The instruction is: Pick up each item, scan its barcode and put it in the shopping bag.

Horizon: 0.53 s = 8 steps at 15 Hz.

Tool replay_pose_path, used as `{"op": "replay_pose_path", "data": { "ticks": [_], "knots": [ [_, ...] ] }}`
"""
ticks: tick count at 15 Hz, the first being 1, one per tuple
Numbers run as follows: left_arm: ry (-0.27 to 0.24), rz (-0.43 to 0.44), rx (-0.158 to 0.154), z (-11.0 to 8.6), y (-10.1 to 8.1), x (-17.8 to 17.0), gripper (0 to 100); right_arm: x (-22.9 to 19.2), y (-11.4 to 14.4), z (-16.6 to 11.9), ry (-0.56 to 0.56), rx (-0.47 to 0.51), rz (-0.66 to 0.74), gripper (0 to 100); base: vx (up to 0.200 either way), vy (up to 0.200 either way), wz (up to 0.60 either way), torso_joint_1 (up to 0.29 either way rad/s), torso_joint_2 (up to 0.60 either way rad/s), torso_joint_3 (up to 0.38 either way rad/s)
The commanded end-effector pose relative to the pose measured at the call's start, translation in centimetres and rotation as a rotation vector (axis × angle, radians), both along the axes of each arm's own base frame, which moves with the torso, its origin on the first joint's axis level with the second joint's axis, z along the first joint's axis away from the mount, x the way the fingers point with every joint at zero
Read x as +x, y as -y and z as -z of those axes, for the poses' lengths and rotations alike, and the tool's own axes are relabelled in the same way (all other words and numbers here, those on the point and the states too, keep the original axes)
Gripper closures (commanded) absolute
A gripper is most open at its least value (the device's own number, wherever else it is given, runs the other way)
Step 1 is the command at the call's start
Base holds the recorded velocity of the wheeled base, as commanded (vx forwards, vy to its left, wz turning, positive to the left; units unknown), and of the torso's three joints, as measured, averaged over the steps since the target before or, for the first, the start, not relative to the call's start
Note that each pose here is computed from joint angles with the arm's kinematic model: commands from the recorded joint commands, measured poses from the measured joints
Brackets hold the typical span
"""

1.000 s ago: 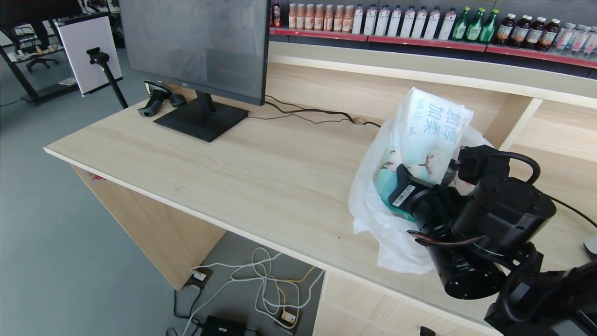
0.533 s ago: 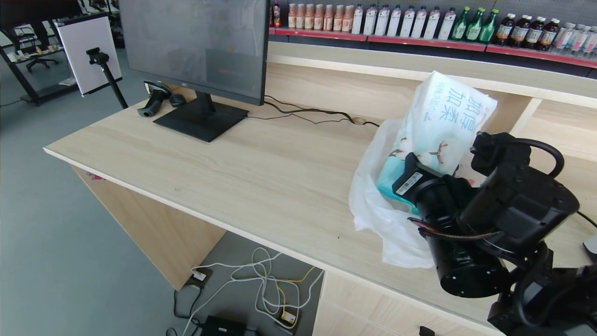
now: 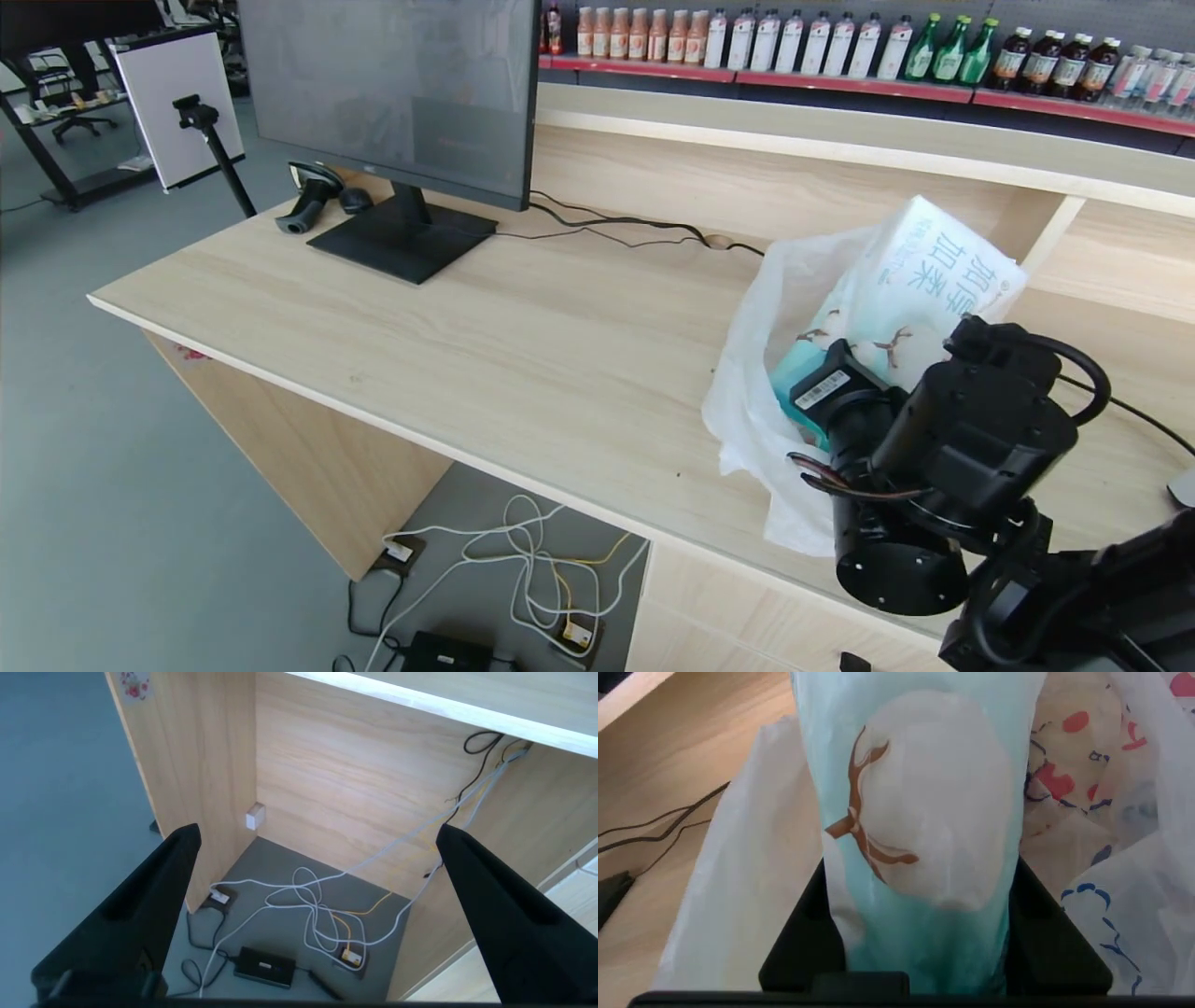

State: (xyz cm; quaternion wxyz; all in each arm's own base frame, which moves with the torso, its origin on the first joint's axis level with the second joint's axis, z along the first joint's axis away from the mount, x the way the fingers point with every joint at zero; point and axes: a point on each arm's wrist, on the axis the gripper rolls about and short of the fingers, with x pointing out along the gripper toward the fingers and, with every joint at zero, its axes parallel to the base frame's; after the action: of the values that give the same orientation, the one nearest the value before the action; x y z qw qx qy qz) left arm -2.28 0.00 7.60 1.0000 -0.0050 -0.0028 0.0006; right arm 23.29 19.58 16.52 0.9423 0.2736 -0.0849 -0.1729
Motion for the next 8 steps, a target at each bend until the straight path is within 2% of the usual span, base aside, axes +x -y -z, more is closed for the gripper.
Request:
{"op": "replay_pose_path", "data": {
  "ticks": [1, 6, 8],
  "knots": [
    [0.001, 0.0, -0.001, 0.0, 0.0, 0.0, 0, 0.4, -0.4, 1.1, -0.022, -0.016, -0.002, 100, 0.0, 0.0, 0.0, 0.0, 0.0, 0.0],
    [0.001, 0.0, -0.001, 0.0, 0.0, 0.0, 0, 1.1, -0.8, 2.4, 0.029, 0.029, 0.007, 100, 0.0, 0.0, 0.0, 0.0, 0.0, 0.0],
    [0.001, 0.0, -0.001, 0.0, 0.0, 0.0, 0, 0.7, -0.5, 2.8, 0.017, 0.005, 0.01, 100, 0.0, 0.0, 0.0, 0.0, 0.0, 0.0]
  ]
}}
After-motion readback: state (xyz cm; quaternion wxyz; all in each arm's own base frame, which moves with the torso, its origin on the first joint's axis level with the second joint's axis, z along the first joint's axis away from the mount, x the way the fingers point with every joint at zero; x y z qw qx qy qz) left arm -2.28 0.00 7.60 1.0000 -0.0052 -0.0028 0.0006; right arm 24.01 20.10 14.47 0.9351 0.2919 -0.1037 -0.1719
